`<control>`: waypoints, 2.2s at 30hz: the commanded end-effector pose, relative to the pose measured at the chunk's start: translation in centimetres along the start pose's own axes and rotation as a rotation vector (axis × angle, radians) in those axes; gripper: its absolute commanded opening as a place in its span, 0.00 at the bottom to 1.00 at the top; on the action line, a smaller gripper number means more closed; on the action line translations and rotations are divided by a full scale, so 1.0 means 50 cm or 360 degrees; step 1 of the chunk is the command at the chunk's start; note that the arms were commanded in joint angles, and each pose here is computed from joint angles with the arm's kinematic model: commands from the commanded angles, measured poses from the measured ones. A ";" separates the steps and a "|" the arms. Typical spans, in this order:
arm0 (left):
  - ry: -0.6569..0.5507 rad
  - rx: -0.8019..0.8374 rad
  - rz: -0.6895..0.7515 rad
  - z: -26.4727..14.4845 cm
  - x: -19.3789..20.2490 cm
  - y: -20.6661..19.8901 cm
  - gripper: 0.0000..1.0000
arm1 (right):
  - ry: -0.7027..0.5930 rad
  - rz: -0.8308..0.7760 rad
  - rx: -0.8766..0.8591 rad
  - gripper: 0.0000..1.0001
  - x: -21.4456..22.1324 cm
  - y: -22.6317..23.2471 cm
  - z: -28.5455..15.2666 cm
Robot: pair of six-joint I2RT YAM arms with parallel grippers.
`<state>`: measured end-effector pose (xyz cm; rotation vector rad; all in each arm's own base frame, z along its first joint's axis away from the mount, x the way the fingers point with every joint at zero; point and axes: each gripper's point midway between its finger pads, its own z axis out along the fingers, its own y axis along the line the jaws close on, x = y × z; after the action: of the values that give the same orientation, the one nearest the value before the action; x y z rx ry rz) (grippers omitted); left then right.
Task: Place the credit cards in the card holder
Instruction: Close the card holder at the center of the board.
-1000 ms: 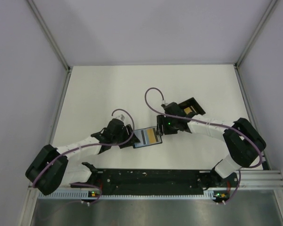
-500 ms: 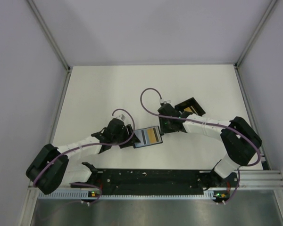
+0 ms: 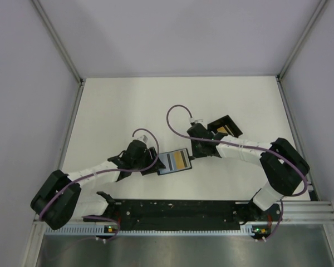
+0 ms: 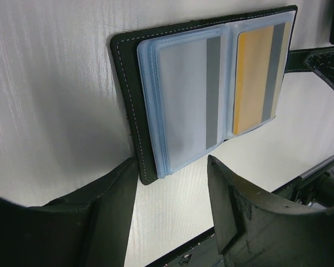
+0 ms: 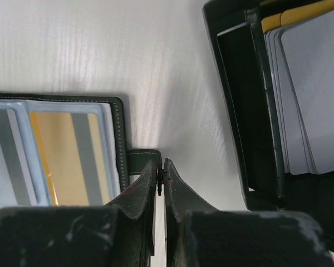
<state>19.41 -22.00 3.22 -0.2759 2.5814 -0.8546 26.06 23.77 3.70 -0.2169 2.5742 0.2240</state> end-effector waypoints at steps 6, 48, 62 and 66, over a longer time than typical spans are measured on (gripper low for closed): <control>0.0032 -0.0187 0.0044 -0.001 0.019 0.060 0.58 | 0.0025 0.0172 -0.0107 0.00 0.028 -0.031 0.011; -0.0033 0.0085 -0.0003 -0.007 -0.013 -0.029 0.51 | 0.0086 0.0164 -0.0257 0.05 0.074 0.009 -0.021; -0.0097 0.0331 -0.0005 -0.036 -0.041 -0.106 0.49 | 0.0128 0.0161 -0.0233 0.06 0.091 0.004 -0.010; -0.0080 0.0377 0.0005 -0.034 -0.039 -0.118 0.48 | 0.0122 0.0167 -0.0240 0.06 0.089 0.006 -0.013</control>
<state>19.32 -23.27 5.46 -0.2669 2.5151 -0.9993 22.31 23.48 1.84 -0.1400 2.6403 0.4818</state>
